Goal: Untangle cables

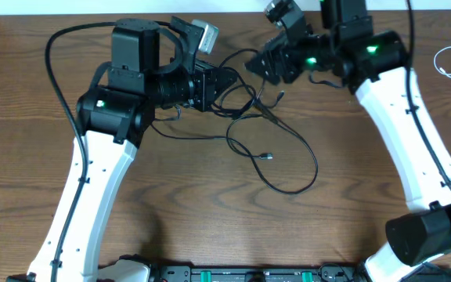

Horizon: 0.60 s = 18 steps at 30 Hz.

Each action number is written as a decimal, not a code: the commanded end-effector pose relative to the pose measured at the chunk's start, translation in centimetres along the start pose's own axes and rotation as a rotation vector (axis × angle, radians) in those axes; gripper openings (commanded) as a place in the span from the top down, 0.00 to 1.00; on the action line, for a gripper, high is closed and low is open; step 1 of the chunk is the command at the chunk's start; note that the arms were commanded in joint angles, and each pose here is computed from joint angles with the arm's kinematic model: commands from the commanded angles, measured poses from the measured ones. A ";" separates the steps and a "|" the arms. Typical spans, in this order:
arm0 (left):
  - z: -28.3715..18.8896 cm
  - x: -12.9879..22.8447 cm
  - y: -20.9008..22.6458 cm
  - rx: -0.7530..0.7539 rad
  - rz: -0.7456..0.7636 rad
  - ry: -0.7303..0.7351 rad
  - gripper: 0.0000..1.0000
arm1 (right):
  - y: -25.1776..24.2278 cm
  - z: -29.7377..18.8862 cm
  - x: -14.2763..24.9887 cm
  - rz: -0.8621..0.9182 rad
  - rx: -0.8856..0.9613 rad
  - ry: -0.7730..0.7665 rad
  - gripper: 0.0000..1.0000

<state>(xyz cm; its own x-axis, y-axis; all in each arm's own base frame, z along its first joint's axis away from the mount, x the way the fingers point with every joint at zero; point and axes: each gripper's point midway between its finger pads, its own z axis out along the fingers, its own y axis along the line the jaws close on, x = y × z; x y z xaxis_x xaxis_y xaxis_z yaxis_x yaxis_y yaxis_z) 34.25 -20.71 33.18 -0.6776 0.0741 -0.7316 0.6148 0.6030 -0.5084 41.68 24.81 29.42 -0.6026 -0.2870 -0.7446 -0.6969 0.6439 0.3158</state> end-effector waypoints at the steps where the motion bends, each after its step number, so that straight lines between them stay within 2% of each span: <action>1: -0.3 -0.4 -1.0 0.024 -0.011 -0.003 0.92 | -5.8 1.6 1.8 0.274 0.316 0.026 0.54; 2: -0.3 -0.1 -1.0 0.022 -0.020 0.007 0.92 | -7.4 1.5 2.3 0.339 0.399 0.025 0.64; 7: -0.3 0.4 0.2 -0.043 -0.044 0.024 0.92 | -11.6 -1.0 3.8 0.456 0.633 0.016 0.82; 10: -0.4 0.7 1.5 -0.115 -0.056 0.031 0.92 | -14.3 -3.4 5.4 0.499 0.791 0.040 0.84; 18: -1.2 1.7 4.7 -0.307 -0.082 0.054 0.92 | -17.3 -7.2 8.1 0.556 0.998 0.095 0.94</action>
<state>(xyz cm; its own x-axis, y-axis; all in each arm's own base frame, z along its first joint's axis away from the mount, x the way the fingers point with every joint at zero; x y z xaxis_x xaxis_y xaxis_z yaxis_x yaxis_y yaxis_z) 34.63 -19.67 29.55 -0.7602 0.0884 -0.6436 0.4945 0.7212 -0.4850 44.37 15.73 22.15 -0.8523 0.0588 -0.5198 -0.0356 0.9849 0.1697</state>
